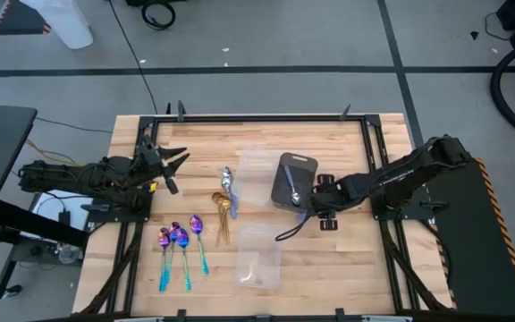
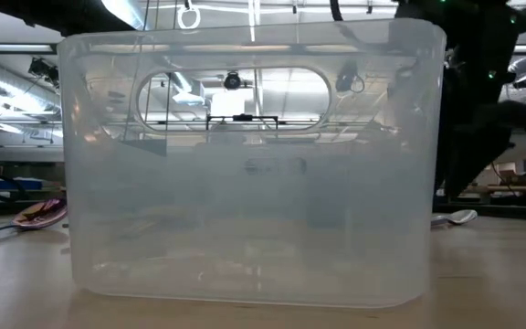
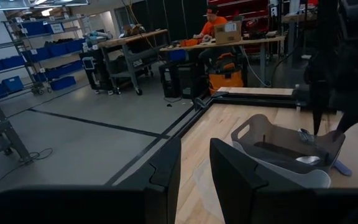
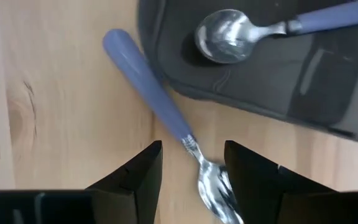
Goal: Sort silverware by color (type)
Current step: Put the purple spoon into the black bin
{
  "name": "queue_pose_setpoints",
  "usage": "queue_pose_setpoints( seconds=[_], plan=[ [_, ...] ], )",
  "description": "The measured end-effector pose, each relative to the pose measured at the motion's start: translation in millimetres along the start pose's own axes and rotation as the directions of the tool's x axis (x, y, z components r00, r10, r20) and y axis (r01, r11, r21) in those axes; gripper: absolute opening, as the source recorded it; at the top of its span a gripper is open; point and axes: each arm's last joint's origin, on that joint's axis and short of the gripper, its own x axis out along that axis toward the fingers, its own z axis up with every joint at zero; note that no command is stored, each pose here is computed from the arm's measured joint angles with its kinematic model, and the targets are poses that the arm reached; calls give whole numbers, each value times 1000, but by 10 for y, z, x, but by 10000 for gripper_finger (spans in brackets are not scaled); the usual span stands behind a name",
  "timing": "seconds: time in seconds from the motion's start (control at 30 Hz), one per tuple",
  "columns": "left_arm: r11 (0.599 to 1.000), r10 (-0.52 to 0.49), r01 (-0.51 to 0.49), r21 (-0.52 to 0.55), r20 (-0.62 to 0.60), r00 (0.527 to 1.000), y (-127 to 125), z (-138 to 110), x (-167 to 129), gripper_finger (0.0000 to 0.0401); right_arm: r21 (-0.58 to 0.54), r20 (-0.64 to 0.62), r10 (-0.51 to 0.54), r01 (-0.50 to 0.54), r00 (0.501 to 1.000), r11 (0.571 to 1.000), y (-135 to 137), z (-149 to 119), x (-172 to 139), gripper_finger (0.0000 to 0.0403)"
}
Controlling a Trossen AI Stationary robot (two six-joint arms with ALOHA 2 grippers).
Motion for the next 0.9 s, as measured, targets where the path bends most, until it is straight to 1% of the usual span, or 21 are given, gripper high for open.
queue_pose_setpoints(
  seconds=[0.1,0.3,0.37,0.6,0.73,0.9],
  plan=[
    [1000,0,0,0,0,1000,0,0,0,94,-16,10,8,-8,1000,1000,13,-67,90,183],
    [1000,0,0,0,0,1000,0,0,0,94,-25,51,8,-6,999,1000,-2,-105,188,183],
    [1000,0,0,15,1,1000,0,1,0,94,-27,51,13,-12,999,1000,-25,-125,220,182],
    [1000,0,0,23,1,1000,0,1,0,94,16,79,81,-82,994,997,-110,-200,352,169],
    [1000,0,0,24,0,1000,0,0,0,94,25,74,118,-120,990,993,-124,-213,367,144],
    [1000,0,0,26,0,1000,0,0,0,94,22,62,159,-160,985,987,-110,-222,368,87]
  ],
)
